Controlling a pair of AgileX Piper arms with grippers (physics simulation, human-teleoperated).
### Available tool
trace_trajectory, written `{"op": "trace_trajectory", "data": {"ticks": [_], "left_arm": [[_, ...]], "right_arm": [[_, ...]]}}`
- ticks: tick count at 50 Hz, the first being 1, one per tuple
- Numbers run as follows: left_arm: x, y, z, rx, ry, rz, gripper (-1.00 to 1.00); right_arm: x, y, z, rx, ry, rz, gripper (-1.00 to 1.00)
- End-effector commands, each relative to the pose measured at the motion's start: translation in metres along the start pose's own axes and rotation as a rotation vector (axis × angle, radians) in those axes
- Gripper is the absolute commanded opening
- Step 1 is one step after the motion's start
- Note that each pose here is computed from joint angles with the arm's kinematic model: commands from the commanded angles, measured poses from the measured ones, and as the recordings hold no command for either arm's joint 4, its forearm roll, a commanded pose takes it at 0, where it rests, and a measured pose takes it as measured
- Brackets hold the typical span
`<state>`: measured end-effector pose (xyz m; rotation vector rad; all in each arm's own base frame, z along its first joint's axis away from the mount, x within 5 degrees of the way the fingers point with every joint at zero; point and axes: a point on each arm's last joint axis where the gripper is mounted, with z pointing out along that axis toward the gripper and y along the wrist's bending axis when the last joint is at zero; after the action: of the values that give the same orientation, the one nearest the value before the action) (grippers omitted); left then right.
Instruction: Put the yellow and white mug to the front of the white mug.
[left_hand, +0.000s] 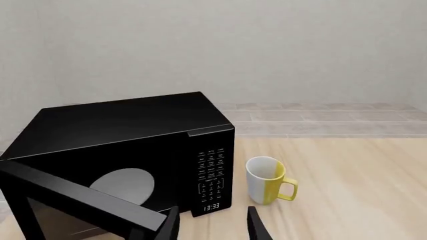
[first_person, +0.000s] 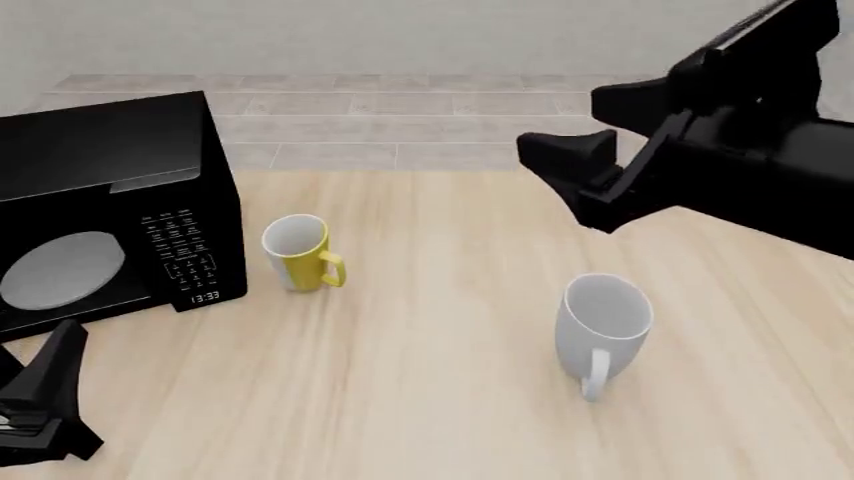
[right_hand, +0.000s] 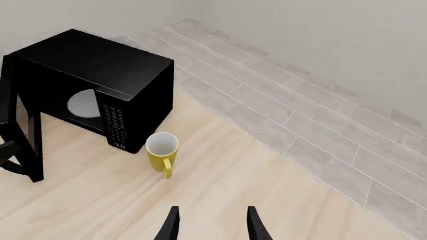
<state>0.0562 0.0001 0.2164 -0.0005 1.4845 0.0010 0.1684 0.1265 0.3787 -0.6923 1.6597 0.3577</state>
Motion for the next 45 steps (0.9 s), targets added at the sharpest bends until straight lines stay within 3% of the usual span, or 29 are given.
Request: {"op": "trace_trajectory", "data": {"ticks": [1, 6, 20, 45], "left_arm": [[0.001, 0.0, 0.0, 0.0, -0.001, 0.001, 1.0], [-0.005, 0.0, 0.001, 0.0, 0.0, 0.001, 1.0], [0.002, 0.0, 0.0, 0.0, -0.001, 0.002, 1.0], [-0.003, 0.0, 0.001, 0.0, -0.001, 0.002, 1.0]], "right_arm": [[-0.014, 0.015, 0.042, -0.079, 0.085, -0.039, 1.0], [-0.017, 0.016, 0.061, -0.086, 0.12, -0.053, 1.0], [-0.02, 0.018, 0.099, -0.096, 0.186, -0.076, 1.0], [-0.009, 0.023, 0.149, -0.108, 0.227, -0.102, 1.0]]}}
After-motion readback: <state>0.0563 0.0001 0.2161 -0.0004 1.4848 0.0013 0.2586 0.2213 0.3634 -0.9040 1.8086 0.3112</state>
